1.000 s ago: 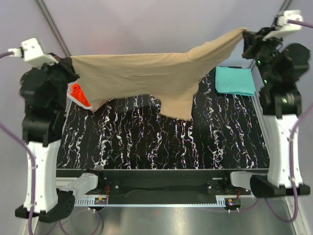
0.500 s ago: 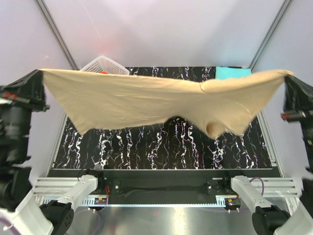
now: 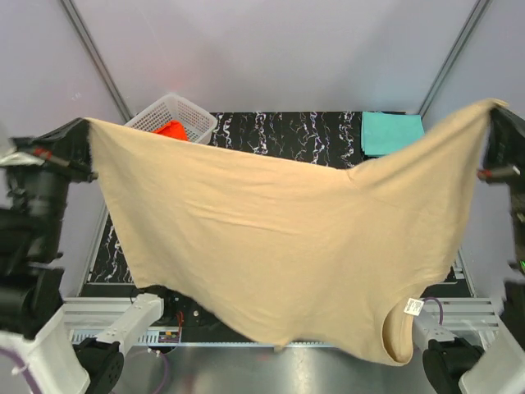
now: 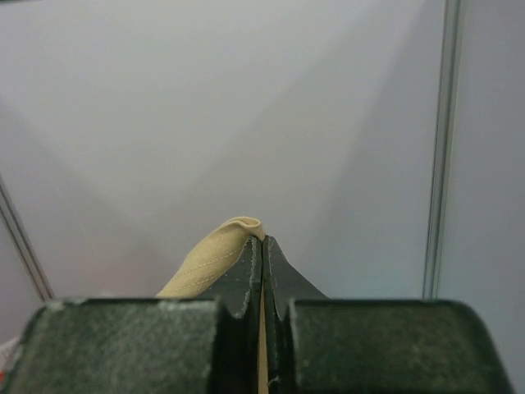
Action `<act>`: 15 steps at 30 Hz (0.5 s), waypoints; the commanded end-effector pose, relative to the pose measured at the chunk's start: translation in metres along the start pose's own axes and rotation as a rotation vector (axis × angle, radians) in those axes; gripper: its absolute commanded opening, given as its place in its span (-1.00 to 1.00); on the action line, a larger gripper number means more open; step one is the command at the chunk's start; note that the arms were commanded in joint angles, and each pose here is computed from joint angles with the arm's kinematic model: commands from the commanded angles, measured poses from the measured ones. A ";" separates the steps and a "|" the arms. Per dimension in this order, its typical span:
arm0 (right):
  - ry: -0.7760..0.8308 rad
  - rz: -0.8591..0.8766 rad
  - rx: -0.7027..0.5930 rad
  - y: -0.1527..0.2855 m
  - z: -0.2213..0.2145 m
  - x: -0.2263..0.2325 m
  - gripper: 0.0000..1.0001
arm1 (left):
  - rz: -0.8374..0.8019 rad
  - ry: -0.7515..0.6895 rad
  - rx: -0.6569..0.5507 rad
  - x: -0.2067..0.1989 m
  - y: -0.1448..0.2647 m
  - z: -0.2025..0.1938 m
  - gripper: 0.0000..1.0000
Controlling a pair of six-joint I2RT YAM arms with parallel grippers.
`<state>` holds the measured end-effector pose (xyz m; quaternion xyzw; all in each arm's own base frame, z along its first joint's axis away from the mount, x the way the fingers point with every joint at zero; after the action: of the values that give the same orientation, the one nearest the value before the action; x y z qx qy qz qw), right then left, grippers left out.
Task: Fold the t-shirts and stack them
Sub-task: Flatten the tshirt out
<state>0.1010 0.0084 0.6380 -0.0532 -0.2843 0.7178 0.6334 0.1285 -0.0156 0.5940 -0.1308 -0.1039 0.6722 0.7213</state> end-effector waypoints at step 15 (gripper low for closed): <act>-0.051 0.032 0.630 -0.206 -0.457 -0.109 -1.00 | 0.091 -0.145 0.802 0.008 -0.142 -0.353 -1.00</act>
<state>0.4735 0.0567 0.2696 0.2568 0.0429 0.7288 0.6333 0.3593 -0.0305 0.2863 0.2590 0.1711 0.6908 0.6530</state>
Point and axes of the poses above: each gripper's point midway between its finger pads, its own y axis back along the fingers, its own x axis along the line the jaws close on, z = x × y, the point moved 3 cm from there along y, back along the fingers, and after that the axes turned 11 degrees about -y, right-handed, at the moved point
